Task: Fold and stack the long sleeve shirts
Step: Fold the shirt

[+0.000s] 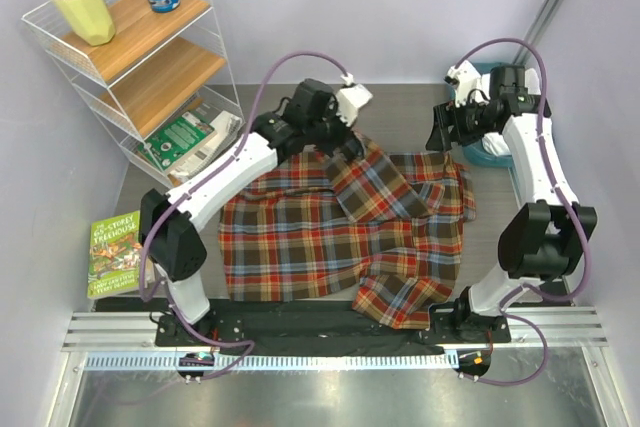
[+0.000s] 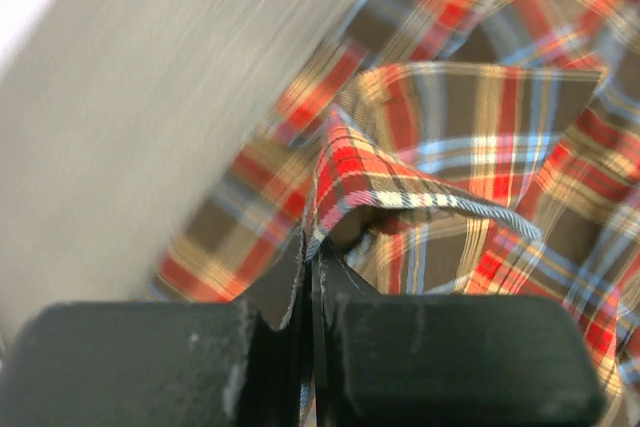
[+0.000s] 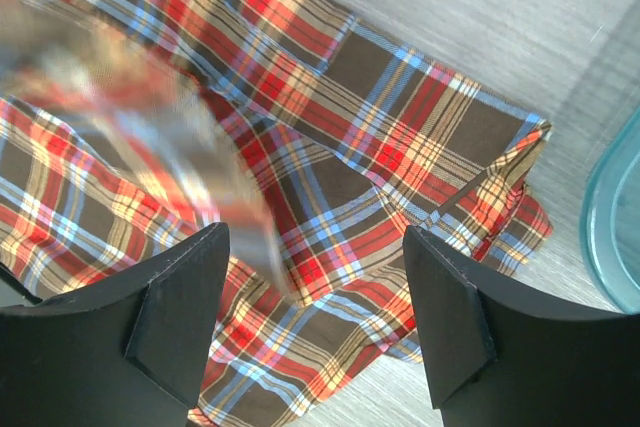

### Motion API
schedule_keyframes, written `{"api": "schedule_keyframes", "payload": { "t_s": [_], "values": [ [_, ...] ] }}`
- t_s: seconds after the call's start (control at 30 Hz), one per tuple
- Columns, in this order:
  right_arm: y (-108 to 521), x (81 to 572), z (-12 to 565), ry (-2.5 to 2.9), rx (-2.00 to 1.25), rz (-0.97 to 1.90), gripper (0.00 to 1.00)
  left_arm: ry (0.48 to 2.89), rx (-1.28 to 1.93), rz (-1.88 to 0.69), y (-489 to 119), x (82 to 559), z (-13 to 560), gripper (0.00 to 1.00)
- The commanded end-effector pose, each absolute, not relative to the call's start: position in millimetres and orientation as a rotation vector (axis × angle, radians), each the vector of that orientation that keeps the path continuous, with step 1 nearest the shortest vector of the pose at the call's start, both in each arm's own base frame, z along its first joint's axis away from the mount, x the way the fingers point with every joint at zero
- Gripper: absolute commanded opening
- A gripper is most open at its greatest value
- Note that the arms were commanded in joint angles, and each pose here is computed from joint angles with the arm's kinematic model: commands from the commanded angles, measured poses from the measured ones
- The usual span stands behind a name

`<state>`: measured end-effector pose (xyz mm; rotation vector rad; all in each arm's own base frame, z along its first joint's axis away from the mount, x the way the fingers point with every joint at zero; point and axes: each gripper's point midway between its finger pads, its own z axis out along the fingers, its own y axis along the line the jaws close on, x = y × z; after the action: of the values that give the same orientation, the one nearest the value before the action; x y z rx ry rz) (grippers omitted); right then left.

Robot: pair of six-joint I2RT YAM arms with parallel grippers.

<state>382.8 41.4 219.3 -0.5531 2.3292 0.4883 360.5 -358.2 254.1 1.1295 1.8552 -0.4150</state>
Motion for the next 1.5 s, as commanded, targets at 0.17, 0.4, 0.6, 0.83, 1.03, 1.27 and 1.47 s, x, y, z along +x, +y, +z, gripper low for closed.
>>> {"api": "schedule_keyframes", "payload": {
  "t_s": [0.17, 0.4, 0.6, 0.83, 1.03, 1.27, 1.47],
  "values": [
    [42, 392, 174, 2.405, -0.543, 0.53, 0.73, 2.39, 0.483, -0.545, -263, 378, 154, 0.0],
    [46, 388, 146, 2.461, -0.564, 0.516, 0.58, 2.473, 0.264, -0.562, -215, 381, 128, 0.0],
    [50, 385, 131, 2.494, -0.592, 0.479, 0.44, 2.497, 0.146, -0.534, -183, 386, 106, 0.04],
    [70, 372, 116, 2.531, -0.707, 0.369, 0.34, 2.591, 0.239, -0.372, -131, 372, 109, 0.56],
    [77, 350, 79, 2.606, -0.834, 0.205, 0.33, 2.651, 0.532, -0.242, -102, 346, 93, 0.7],
    [59, 365, 31, 2.679, -0.862, 0.052, 0.3, 2.802, 0.551, -0.054, -67, 357, 42, 0.62],
    [53, 406, 8, 2.677, -0.854, -0.038, 0.29, 2.844, 0.517, -0.062, -54, 385, 22, 0.57]
  ]
}}
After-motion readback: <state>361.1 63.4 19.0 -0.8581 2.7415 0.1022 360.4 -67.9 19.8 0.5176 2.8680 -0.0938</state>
